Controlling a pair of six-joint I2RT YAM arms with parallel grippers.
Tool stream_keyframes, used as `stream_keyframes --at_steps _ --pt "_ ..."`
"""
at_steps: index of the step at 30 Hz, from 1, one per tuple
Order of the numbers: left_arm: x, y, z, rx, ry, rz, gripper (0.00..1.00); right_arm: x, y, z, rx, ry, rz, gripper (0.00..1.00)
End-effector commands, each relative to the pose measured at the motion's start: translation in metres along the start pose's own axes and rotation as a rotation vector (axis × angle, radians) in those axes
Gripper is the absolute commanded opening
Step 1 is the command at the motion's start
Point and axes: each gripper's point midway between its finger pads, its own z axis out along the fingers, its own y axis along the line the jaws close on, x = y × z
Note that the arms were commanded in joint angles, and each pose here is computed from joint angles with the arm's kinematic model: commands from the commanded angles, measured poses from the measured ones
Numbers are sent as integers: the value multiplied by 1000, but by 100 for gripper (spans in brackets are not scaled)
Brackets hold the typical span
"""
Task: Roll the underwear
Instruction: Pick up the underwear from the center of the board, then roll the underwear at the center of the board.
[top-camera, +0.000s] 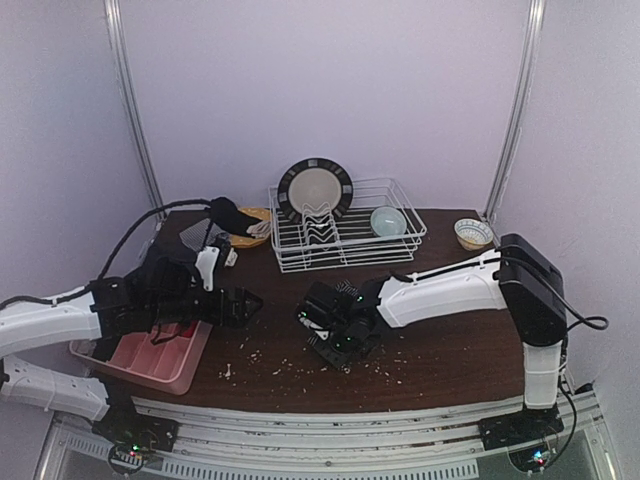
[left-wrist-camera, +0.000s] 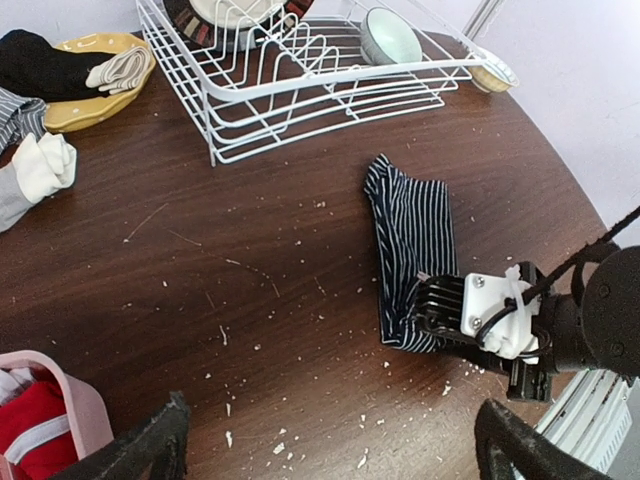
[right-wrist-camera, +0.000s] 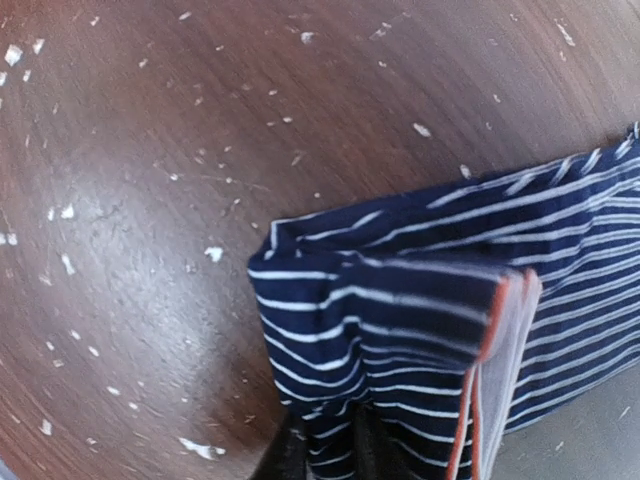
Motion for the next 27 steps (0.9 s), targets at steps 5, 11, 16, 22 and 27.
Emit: stream_keyframes --at_steps 5,11,16,22,27 --pt "4 -17 7 99 5 37 98 62 -2 10 -38 199 18 0" --pt "22 -72 2 280 22 247 98 71 37 -42 -342 101 143 0" --pt "65 -129 -5 433 25 515 98 102 60 -72 -539 95 243 0" --pt "116 -181 -33 769 -242 847 98 142 75 -83 -674 132 326 0" --pt "136 -204 -22 808 -208 1140 97 156 79 -85 -741 128 394 0"
